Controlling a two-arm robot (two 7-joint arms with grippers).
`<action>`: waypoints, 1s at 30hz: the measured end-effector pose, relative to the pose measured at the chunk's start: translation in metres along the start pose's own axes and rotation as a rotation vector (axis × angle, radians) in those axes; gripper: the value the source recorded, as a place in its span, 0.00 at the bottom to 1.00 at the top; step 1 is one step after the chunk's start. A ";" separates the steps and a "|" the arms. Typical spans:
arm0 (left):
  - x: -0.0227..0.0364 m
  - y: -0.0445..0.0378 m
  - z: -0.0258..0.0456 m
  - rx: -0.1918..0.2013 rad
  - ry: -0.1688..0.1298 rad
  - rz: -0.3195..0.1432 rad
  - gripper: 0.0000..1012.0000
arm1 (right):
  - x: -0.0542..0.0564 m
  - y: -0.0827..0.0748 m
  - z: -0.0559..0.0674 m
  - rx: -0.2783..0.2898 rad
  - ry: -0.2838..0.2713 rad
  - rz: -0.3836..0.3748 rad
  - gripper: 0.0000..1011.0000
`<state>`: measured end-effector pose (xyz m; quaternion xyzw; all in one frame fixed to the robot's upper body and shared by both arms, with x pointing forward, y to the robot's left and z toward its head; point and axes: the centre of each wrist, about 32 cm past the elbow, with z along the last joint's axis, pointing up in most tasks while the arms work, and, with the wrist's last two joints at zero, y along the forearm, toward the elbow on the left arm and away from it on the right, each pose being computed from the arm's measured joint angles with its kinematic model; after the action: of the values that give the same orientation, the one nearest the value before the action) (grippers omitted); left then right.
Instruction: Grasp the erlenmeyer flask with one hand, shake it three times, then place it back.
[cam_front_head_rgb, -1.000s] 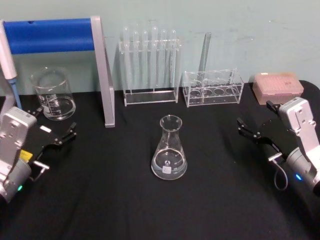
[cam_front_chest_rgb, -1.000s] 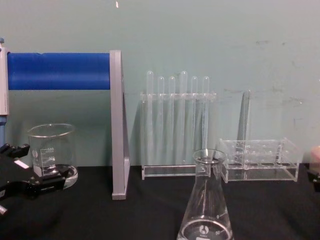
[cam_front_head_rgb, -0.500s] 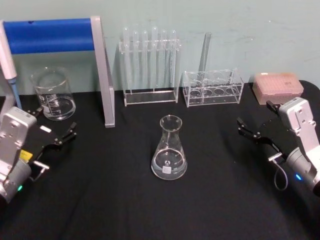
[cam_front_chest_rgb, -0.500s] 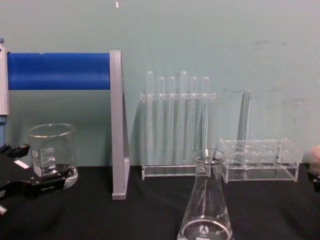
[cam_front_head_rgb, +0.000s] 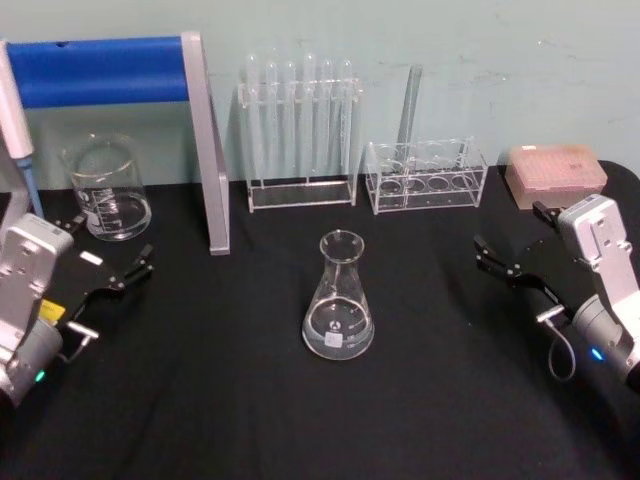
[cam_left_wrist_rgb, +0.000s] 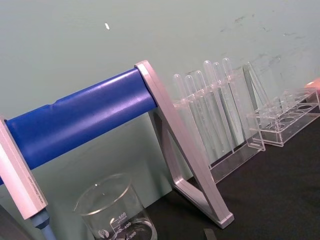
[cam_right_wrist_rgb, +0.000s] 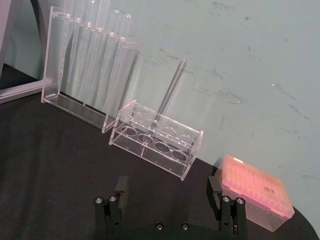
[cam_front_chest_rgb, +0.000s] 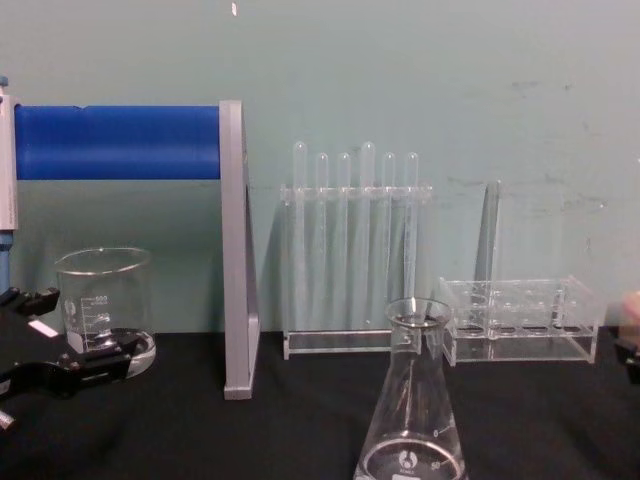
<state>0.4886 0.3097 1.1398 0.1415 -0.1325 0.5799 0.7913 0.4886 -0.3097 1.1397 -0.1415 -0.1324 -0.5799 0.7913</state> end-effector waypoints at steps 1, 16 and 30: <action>0.0000 0.0000 0.0000 0.000 0.000 0.000 0.99 | 0.000 0.000 0.000 0.000 0.000 0.000 0.99; 0.0000 0.0000 0.0000 0.000 0.000 0.000 0.99 | 0.000 -0.004 0.001 0.016 0.020 0.010 0.99; 0.0000 0.0000 0.0000 0.000 0.000 0.000 0.99 | -0.009 -0.025 0.013 0.078 0.131 0.092 0.99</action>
<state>0.4886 0.3097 1.1398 0.1415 -0.1324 0.5799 0.7913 0.4616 -0.3043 1.1507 -0.0784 -0.0959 -0.5455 0.8289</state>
